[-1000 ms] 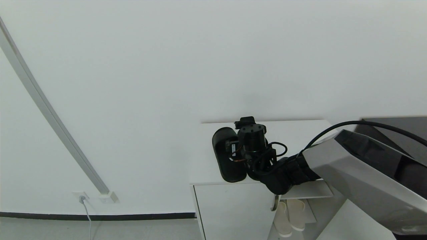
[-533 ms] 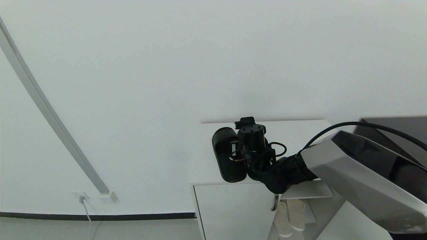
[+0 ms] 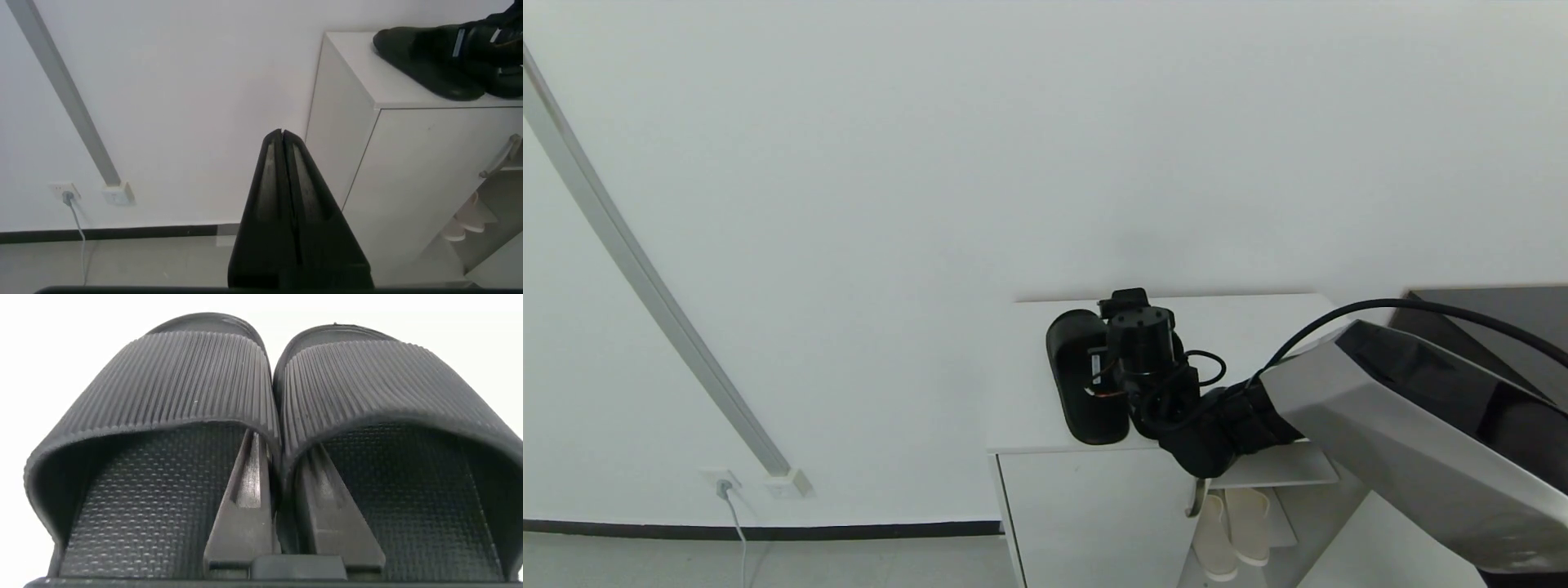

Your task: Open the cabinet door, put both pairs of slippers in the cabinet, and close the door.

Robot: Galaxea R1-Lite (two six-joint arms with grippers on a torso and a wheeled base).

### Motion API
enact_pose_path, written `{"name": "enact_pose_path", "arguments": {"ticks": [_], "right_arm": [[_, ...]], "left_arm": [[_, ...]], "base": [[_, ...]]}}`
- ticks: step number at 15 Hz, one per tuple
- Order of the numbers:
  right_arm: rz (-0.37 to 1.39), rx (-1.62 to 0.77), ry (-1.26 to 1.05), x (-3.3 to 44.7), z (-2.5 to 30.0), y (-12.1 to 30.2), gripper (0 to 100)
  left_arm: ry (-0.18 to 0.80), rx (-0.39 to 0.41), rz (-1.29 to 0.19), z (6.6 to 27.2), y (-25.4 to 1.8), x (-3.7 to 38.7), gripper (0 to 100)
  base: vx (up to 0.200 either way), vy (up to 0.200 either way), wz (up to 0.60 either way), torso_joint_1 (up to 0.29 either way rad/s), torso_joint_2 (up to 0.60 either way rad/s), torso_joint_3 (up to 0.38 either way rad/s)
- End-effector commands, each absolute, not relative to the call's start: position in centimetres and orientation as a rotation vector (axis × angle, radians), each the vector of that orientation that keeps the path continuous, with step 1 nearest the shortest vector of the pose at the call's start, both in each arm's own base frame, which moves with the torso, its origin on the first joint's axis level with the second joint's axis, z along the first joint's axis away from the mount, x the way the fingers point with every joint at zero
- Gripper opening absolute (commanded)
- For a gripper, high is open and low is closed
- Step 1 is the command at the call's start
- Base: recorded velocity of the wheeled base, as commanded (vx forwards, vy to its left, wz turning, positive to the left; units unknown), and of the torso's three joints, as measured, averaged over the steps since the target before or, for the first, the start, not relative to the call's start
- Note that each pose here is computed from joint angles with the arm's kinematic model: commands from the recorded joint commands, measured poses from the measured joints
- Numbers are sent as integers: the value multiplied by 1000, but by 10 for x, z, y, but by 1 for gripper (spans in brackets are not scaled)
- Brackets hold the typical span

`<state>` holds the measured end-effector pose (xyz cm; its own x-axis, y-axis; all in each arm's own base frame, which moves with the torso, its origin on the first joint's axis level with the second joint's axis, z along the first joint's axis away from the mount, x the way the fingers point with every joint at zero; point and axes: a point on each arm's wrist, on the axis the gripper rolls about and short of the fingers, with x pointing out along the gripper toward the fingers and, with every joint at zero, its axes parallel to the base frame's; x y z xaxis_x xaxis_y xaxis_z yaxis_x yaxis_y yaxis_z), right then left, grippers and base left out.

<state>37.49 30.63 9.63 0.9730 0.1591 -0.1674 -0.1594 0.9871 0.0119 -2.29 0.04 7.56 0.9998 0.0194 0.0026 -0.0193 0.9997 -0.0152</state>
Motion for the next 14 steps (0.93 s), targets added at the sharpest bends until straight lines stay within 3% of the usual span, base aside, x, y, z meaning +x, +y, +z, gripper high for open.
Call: {"name": "enact_pose_path", "arguments": {"ticks": [1,6,14], "right_arm": [[170,8,157,360,117,298,0],[329,8,170,286,153,262,0],[578,-1,235,207,162,208,0]], "left_arm": [[-2,-15,20,76,0,-23,0],[-2,-14,20,76,0,-23,0],[-2,-11,18,76,0,-23,0]], "base": [[0,0,0,0,0,0],[0,0,0,0,0,0],[0,0,0,0,0,0]]}}
